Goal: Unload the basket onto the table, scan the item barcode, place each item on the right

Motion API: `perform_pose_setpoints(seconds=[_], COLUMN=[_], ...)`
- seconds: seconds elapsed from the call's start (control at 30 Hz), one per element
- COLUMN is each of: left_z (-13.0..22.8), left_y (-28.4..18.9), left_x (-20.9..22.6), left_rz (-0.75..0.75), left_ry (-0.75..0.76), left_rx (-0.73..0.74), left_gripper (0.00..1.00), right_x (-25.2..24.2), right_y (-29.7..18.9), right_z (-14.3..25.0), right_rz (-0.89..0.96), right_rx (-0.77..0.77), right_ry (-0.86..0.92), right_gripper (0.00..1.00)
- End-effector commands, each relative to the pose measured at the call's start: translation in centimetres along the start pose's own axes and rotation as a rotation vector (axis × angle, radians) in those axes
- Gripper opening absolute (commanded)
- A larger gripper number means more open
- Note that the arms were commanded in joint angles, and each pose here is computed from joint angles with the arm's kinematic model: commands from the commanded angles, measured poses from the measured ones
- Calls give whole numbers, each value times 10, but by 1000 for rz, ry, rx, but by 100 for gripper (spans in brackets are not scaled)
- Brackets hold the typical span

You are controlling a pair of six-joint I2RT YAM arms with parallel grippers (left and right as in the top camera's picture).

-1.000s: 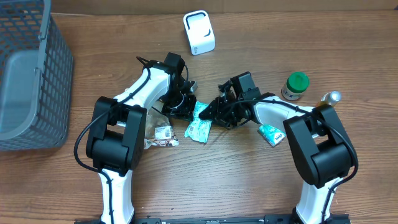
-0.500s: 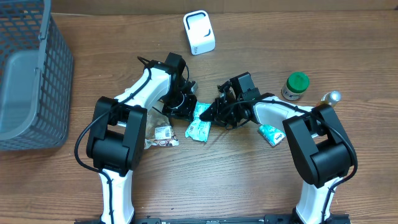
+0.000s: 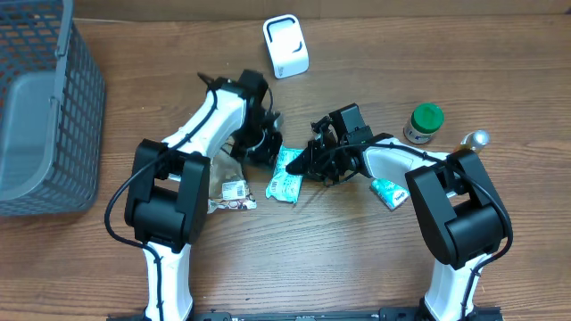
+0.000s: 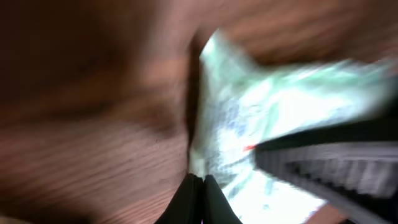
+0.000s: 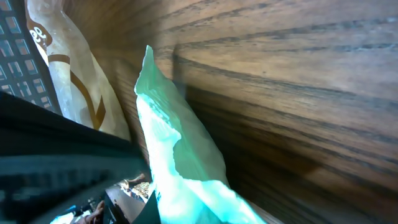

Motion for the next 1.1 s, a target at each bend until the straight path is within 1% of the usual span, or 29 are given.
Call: perform_pose_setpoints(seconds=[0.0,0.07,0.2,0.23,0.33,0.53,0.63,0.7,0.8,0.87,0.9,0.93,0.97,1.0,1.03,1.07], left_z=[-25,-32,-36,-36,-32,-12,2,9,15,16,16,17,18,19,19,19], left_y=[-61,-91,-135,-150,-171,-193,-203,-207,-210,-211,-211,-210,-209,-209,-209,-209], left_x=[-15,-12,6,17,45,102,129,142,151,152,152,151,151,150,150,150], left_rz=[-77,-136,-262,-318,-398,-422,-421,-418,-420,-421,-420,-418,-416,-414,-414,-415], left_ry=[92,85,45,3,-107,-268,-352,-400,-425,-427,-427,-428,-429,-431,-431,-430], left_rx=[-140,-183,-255,-286,-326,-353,-367,-374,-375,-375,-375,-366,-360,-352,-354,-356], left_gripper=[4,4,4,5,4,4,9,9,7,8,10,35,49,92,100,100], right_x=[-4,-4,-4,-4,-4,-4,-4,-4,-4,-4,-4,-4,-3,5,12,18], right_y=[4,4,4,4,4,4,4,4,4,4,4,4,3,-2,-6,-9], right_z=[3,3,3,3,3,3,3,3,2,2,2,2,0,-3,-6,-9], right_rz=[14,14,14,14,14,14,14,14,16,16,16,14,9,-48,-68,-73], right_rx=[6,6,6,6,6,5,5,3,-3,-2,-2,-4,-10,16,21,14], right_ry=[-5,-5,-5,-5,-6,-6,-6,-7,-8,-7,-6,0,-3,-12,-19,-28], right_gripper=[4,4,4,4,4,4,4,4,4,4,8,10,6,4,4,4])
Point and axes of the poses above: each gripper's point midway between its finger pads, its own y axis out along the fingers, its own x axis along the line the jaws close on, z = x × y, the point moved 7 cm from there along -y, back along the fingers, and after that the axes turned 12 degrees about y, right-handed, at the moved point
